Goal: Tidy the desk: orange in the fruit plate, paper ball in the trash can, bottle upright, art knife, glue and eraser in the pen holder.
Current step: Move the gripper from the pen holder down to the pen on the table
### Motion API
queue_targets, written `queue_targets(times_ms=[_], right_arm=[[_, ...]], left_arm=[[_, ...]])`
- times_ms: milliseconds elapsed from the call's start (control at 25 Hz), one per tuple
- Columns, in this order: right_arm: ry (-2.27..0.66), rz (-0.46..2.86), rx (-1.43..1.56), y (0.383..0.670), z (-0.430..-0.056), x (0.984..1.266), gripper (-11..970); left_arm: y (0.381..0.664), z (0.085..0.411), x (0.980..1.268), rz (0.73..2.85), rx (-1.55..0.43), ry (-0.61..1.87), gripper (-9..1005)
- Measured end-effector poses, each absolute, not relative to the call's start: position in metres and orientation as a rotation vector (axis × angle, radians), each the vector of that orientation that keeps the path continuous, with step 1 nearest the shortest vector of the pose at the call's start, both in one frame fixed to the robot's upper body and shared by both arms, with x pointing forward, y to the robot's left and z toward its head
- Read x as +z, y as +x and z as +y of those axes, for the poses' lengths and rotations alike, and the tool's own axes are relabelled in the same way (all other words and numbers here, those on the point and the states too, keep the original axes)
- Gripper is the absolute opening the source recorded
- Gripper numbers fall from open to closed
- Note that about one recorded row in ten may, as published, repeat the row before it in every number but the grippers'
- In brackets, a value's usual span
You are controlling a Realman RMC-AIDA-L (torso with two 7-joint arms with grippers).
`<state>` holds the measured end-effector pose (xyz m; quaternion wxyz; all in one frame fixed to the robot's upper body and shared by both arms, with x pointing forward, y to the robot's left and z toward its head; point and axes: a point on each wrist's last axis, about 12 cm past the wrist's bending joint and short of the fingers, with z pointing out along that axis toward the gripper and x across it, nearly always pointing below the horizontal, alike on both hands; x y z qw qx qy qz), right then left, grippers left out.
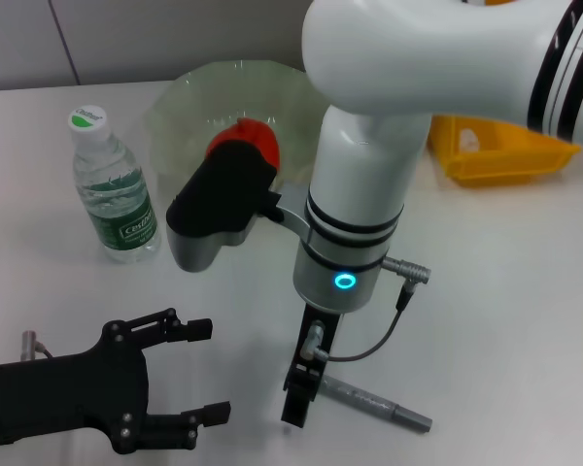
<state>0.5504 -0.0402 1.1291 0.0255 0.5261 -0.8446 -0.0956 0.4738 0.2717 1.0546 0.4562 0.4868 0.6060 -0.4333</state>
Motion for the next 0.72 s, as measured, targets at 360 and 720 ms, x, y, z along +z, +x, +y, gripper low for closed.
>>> queue_targets(times_ms=[360,720], right_arm=[[1.615,-2.602,-0.243,0.546,-0.0411,1.124,661],[1.594,-2.584,-0.218,0.5437,-0.0436,1.1246,422]], left_arm=[[0.4743,0.2712,1.0547,1.494,-1.069,1.202,861],[0.4744,0.2712,1.0548,1.493,-1.069,1.201,861]])
